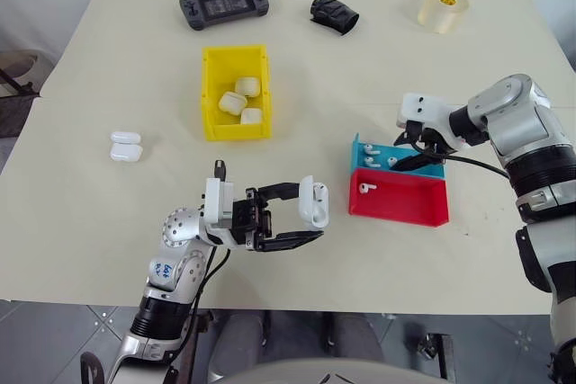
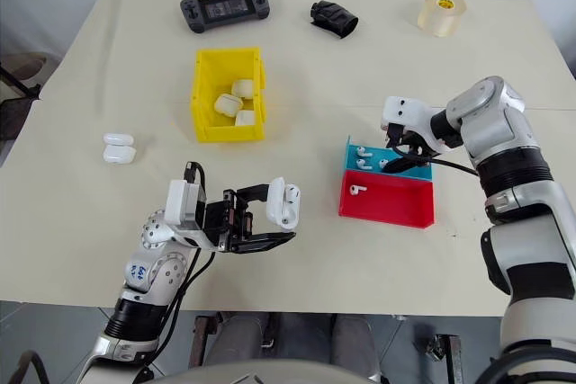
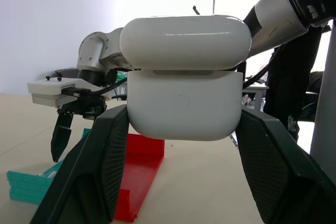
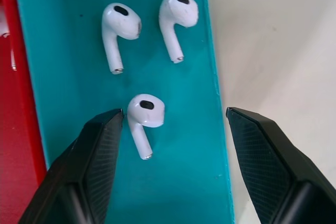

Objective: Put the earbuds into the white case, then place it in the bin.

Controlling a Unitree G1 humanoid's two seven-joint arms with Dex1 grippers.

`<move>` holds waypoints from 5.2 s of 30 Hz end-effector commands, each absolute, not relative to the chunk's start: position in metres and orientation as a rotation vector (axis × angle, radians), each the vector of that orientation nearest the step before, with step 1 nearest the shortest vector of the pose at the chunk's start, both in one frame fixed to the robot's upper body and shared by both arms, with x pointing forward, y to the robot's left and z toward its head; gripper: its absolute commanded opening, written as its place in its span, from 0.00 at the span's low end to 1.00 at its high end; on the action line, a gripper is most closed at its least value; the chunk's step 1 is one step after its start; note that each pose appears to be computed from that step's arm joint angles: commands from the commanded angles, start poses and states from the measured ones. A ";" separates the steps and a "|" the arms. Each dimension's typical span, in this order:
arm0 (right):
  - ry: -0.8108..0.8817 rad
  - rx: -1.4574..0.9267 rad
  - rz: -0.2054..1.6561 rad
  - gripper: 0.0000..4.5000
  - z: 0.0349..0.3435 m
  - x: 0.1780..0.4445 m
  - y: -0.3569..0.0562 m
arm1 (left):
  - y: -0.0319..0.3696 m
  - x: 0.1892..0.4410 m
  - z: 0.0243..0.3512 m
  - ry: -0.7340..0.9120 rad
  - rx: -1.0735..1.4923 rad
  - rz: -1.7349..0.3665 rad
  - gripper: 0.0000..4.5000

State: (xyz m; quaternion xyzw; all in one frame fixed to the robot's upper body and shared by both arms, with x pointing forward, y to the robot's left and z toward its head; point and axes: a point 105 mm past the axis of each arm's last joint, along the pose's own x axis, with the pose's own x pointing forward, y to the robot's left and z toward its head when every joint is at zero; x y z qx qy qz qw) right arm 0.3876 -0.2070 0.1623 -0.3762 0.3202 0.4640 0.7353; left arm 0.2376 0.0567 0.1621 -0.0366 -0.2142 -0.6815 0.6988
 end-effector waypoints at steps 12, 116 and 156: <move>0.669 -0.841 1.036 0.39 0.163 0.387 -0.201 | 0.061 0.237 0.169 -0.517 -0.053 -1.503 0.61; -0.170 0.516 1.052 0.45 0.212 0.209 -0.090 | 0.030 0.268 0.213 -0.553 -0.215 -1.636 0.61; 0.125 -0.141 1.057 0.01 0.166 0.240 -0.095 | 0.033 0.287 0.172 -0.185 0.597 -1.560 0.61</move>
